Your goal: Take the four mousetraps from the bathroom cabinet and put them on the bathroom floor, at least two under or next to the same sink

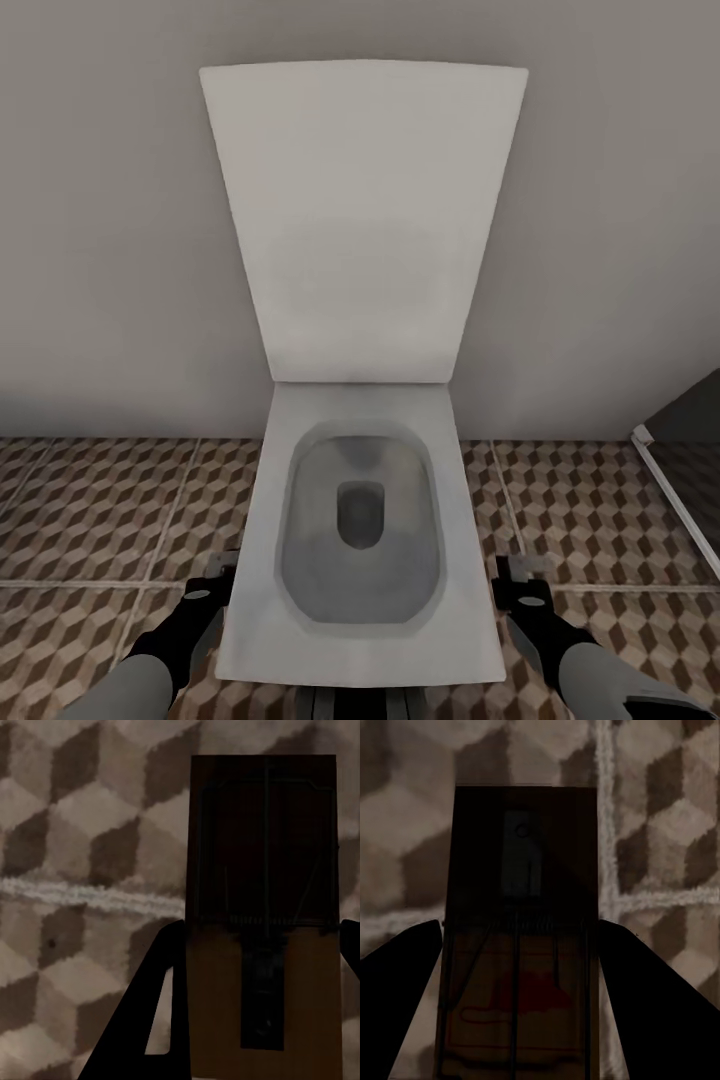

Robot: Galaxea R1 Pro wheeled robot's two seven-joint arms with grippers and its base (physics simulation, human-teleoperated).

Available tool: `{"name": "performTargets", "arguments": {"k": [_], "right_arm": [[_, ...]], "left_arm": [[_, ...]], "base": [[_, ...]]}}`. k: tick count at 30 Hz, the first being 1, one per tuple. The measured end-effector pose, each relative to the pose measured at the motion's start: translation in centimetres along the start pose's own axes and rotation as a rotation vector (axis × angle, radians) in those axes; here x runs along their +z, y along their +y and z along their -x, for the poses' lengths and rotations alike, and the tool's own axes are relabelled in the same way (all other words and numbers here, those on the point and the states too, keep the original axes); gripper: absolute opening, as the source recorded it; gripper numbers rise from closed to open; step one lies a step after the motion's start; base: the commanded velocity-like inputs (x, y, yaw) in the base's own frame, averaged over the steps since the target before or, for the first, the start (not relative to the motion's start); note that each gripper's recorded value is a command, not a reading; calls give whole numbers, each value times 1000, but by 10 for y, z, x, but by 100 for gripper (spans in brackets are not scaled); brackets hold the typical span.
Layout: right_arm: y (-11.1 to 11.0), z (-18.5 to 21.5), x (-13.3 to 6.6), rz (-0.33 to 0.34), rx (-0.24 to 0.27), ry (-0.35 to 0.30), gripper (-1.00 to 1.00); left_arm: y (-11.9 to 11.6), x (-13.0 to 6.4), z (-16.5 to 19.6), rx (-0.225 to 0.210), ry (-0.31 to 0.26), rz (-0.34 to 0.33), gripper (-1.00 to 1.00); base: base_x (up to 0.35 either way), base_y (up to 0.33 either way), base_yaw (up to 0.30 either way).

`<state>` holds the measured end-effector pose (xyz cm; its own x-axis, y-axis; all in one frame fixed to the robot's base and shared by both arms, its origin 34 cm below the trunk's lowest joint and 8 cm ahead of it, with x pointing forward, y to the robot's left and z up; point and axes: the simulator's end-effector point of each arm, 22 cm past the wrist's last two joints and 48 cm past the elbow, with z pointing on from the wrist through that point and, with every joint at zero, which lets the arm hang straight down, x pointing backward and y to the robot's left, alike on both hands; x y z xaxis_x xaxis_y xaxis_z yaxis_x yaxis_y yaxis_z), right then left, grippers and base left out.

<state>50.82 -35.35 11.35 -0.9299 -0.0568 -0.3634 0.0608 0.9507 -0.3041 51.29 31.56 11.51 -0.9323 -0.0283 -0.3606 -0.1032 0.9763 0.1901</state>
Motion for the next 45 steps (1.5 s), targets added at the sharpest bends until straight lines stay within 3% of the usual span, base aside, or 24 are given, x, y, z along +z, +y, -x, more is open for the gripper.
{"name": "performTargets", "arguments": {"k": [22, 45], "right_arm": [[14, -47, 17, 30, -26, 86, -100], [12, -47, 17, 35, -29, 86, -100]], "left_arm": [[-3, 19, -39, 13, 74, 2, -100], [6, 21, -38, 16, 70, 14, -100]], "base": [[0, 0, 0], [0, 0, 0]]}}
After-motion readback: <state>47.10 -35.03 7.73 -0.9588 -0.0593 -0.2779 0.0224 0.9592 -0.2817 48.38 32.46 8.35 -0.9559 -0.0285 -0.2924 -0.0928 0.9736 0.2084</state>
